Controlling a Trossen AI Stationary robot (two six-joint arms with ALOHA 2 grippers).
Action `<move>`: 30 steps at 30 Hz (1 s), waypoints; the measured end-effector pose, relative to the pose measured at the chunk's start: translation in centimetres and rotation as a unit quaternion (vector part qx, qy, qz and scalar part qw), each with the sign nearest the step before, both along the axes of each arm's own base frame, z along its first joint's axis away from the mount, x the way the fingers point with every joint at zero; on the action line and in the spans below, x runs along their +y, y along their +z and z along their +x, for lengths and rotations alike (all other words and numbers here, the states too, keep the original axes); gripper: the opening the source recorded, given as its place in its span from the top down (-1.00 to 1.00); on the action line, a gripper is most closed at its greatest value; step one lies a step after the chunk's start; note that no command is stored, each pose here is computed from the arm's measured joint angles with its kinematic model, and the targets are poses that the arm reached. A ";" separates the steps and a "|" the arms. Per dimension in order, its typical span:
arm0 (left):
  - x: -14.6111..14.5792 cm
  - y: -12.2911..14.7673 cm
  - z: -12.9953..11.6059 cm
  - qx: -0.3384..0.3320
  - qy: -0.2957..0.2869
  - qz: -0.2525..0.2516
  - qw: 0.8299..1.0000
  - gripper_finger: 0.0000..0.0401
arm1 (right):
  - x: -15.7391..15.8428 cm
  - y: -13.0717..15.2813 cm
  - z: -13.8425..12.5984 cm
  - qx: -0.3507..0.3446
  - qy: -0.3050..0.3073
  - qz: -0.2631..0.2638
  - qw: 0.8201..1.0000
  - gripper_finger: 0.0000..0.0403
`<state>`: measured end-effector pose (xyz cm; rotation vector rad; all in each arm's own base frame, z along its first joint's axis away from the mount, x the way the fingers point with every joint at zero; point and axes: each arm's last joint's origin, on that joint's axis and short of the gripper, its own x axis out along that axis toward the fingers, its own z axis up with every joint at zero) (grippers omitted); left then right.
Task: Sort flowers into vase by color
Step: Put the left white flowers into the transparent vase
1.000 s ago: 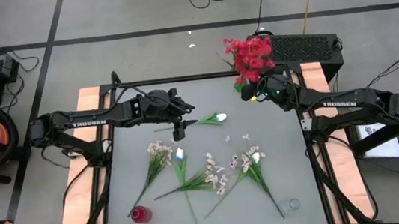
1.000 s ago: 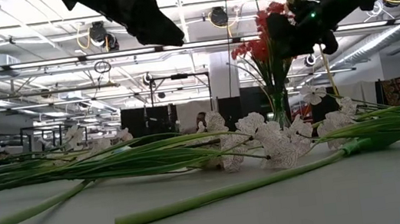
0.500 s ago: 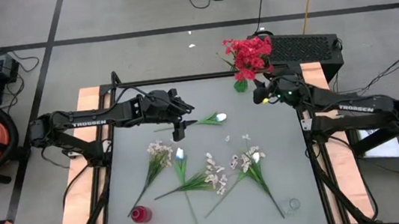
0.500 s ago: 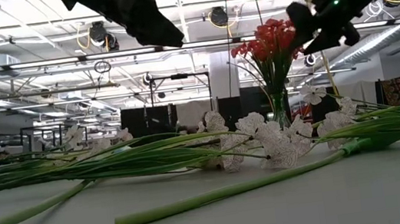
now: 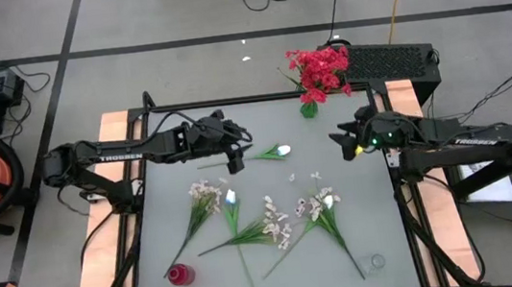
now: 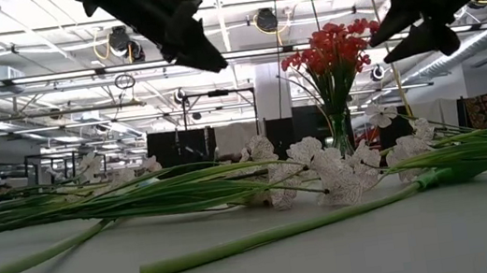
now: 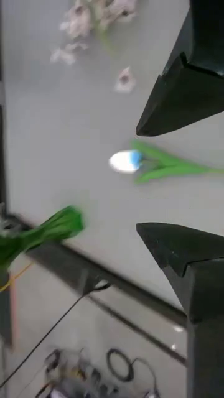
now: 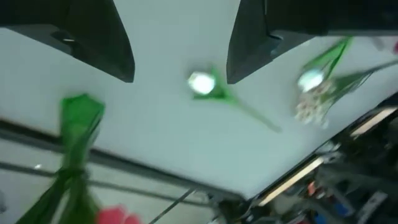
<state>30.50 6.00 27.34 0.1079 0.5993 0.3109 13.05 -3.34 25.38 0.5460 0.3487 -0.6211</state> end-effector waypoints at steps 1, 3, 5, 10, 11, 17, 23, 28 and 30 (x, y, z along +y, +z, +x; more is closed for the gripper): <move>-0.2 -0.3 0.0 0.010 -0.005 -0.010 1.000 -0.23 | 0.2 -0.1 0.0 0.002 0.008 0.002 1.000 -0.20; -0.5 -1.1 0.2 0.032 -0.017 -0.028 0.999 -0.23 | 0.6 -0.1 0.1 0.002 0.022 0.002 1.000 -0.18; -0.9 -2.0 0.5 0.055 -0.025 -0.033 0.998 -0.23 | 0.8 0.0 0.2 0.003 0.035 -0.001 0.999 -0.15; -1.1 -4.9 1.9 0.107 -0.057 -0.028 0.992 -0.23 | 1.4 0.0 0.3 -0.005 0.070 0.023 0.997 -0.08; -1.0 -5.5 2.1 0.116 -0.058 -0.029 0.991 -0.23 | 1.6 -0.1 0.3 -0.006 0.077 0.029 0.997 -0.07; -1.8 -7.5 2.4 0.154 -0.033 -0.092 0.983 -0.23 | 3.0 -0.4 0.9 0.002 0.109 0.049 0.993 -0.01; -4.3 -8.0 1.8 0.184 0.011 -0.143 0.972 -0.23 | 4.3 -1.3 2.7 0.015 0.092 0.043 0.995 0.00; -6.5 -8.1 0.3 0.258 0.074 -0.197 0.943 -0.23 | 5.2 -1.9 4.4 0.019 0.121 0.036 0.992 0.00; -7.4 -7.9 -0.6 0.288 0.105 -0.211 0.928 -0.23 | 5.3 -2.1 4.8 0.022 0.132 0.035 0.990 0.00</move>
